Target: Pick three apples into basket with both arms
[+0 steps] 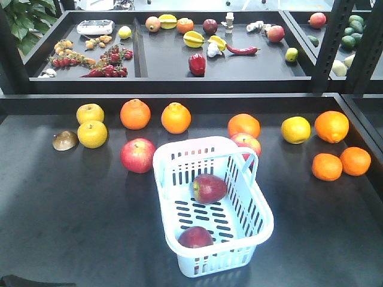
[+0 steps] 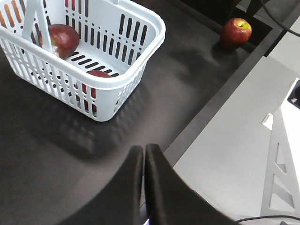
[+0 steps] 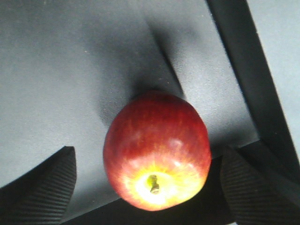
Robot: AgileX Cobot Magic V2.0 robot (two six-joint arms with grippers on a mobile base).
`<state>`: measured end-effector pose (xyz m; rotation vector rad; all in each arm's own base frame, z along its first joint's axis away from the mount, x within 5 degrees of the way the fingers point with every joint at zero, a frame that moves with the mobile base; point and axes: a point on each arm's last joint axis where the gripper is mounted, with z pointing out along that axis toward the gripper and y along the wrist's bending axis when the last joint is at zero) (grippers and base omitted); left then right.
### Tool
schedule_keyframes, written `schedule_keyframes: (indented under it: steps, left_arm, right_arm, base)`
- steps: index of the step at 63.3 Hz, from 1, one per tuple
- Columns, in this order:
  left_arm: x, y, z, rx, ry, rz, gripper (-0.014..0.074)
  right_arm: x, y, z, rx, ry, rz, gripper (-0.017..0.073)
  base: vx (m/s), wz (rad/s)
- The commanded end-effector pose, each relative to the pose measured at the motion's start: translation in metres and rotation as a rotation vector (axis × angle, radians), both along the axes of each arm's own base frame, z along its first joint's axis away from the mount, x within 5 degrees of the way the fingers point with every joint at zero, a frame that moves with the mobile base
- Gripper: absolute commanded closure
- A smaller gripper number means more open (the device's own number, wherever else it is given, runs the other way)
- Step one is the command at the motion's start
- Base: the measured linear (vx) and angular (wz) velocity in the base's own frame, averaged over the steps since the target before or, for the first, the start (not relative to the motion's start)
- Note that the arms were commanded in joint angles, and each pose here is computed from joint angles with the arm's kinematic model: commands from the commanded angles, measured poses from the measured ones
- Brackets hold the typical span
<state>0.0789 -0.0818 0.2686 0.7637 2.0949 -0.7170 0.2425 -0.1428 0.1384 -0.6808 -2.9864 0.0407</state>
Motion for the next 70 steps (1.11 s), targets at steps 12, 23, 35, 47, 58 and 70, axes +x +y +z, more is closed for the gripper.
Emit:
schedule_keyframes:
  steps: [12,23,35,47,58,70]
  left_arm:
    - [0.004,-0.001,0.011,-0.055,-0.044,0.037,0.0599]
    - [0.004,-0.001,0.011,-0.055,-0.044,0.037,0.0599]
    - [0.004,-0.001,0.011,-0.055,-0.044,0.037,0.0599]
    - [0.004,-0.001,0.011,-0.055,-0.043,0.036,0.0599]
    - [0.004,-0.001,0.011,-0.053,-0.041,0.034,0.0599]
    - [0.004,-0.001,0.011,-0.053,-0.041,0.034,0.0599]
  right_arm:
    - [0.004,-0.006,0.014,-0.046,-0.056,0.014,-0.0035]
    - [0.005,-0.007,0.014,-0.06,-0.06,0.019,-0.0035]
    - [0.004,-0.009,0.014,-0.075,-0.056,0.033,-0.0035]
    - [0.004,-0.009,0.007,-0.066,-0.028,0.029,-0.0035]
    - [0.005,-0.01,-0.002,-0.057,-0.01,0.033,-0.0035]
    - [0.006,-0.01,-0.011,-0.044,0.011,0.035,-0.0035]
  base:
    - [0.0,0.0]
    - [0.0,0.0]
    - [0.0,0.0]
    - [0.0,0.0]
    - [0.0,0.0]
    - [0.0,0.0]
